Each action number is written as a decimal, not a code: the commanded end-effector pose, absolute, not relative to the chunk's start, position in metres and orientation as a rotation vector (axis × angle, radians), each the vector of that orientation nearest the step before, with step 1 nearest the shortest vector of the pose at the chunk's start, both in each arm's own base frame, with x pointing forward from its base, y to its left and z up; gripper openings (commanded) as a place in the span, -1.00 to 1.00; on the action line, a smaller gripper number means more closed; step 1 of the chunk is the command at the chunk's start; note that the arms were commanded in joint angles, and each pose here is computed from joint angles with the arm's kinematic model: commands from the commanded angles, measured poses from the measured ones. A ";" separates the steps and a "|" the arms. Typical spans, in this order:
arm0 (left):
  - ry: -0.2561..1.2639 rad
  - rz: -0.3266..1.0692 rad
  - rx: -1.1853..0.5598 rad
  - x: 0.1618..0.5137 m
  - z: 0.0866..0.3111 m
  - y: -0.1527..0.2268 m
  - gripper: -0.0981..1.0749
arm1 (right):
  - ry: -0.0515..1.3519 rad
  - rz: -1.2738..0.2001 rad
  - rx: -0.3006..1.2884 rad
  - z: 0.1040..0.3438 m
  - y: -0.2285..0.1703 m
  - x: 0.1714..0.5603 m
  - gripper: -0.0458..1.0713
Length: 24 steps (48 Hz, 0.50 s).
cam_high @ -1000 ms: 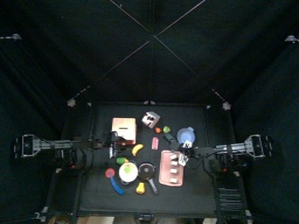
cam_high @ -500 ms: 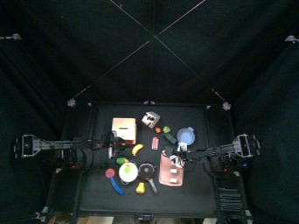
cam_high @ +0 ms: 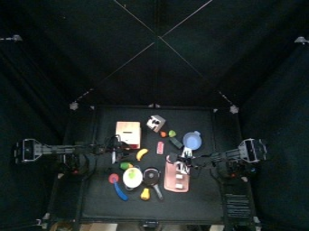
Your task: Grab sushi piece
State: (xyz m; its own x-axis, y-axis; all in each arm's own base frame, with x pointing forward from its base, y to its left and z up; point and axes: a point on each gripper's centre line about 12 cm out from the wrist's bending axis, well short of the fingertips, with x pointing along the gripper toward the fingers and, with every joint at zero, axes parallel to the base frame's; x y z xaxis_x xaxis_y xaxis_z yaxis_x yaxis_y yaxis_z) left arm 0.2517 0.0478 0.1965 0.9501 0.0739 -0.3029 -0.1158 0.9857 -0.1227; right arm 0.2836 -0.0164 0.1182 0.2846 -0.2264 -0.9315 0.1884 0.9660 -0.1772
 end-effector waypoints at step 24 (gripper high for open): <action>0.289 0.103 -0.148 0.253 0.199 0.049 0.60 | 1.223 -0.269 -0.036 0.124 -0.015 0.290 0.83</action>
